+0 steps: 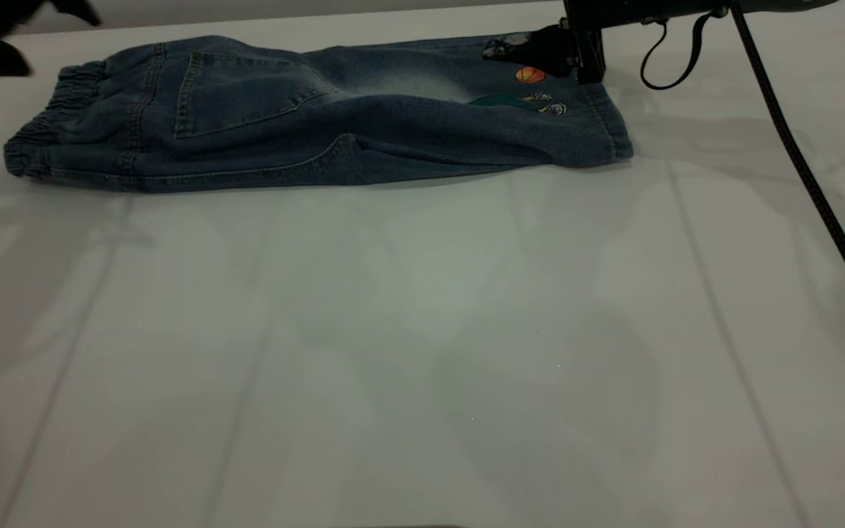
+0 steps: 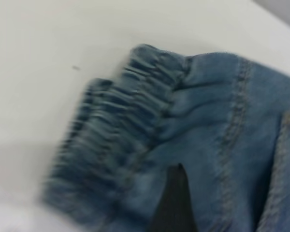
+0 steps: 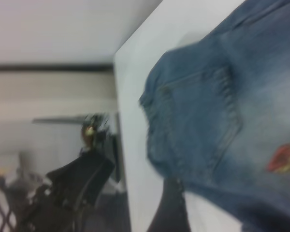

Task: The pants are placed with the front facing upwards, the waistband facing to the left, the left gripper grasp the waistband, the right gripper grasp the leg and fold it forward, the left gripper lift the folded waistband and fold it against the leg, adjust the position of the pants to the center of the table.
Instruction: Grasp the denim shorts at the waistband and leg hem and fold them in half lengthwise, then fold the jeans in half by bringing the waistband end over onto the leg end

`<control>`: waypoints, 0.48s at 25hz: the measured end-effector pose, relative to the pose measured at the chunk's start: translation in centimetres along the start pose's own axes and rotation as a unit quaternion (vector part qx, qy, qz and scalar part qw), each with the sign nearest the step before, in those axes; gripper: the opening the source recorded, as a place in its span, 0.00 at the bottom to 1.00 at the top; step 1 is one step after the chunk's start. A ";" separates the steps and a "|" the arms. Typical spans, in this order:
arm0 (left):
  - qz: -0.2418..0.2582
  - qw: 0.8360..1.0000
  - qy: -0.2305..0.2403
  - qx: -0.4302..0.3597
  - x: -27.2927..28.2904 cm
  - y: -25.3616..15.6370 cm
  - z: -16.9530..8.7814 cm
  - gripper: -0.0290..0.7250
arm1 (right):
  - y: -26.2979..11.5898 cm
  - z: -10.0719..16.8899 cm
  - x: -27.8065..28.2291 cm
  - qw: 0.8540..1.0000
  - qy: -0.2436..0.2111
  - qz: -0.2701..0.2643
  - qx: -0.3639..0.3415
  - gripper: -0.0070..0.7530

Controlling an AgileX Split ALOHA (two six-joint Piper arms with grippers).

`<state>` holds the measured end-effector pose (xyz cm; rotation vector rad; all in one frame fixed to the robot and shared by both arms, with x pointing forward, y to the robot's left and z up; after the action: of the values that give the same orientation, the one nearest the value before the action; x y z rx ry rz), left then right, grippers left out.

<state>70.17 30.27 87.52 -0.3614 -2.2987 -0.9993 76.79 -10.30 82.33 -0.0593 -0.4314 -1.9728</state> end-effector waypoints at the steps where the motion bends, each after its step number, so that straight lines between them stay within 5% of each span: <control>1: 0.006 1.000 0.013 -0.013 0.5 0.3 0.5 0.79 | -0.2 0.3 0.0 1.000 0.007 0.005 0.006 0.71; 7: 0.053 0.986 0.115 -0.107 3.0 1.0 4.6 0.74 | -3.5 0.8 -1.1 0.995 -0.001 0.081 0.055 0.71; 12: 0.109 0.957 0.177 -0.200 4.1 0.8 6.5 0.73 | -7.7 -0.2 -2.9 0.967 -0.080 0.197 0.142 0.71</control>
<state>64.62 35.68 87.04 -0.5389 -1.6929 -1.2967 71.22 -4.99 79.32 -0.1130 -0.7448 -1.5056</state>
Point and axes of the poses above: a point on each arm's last joint axis where the gripper is mounted, x pointing back along that axis away from the gripper, z along the wrist's bending axis when the last joint is at zero, y = z × x, the point moved 9 cm from there along -x, pointing out along that axis toward the gripper, and after that the axes turned 12 degrees about x, right-handed, at the moved point
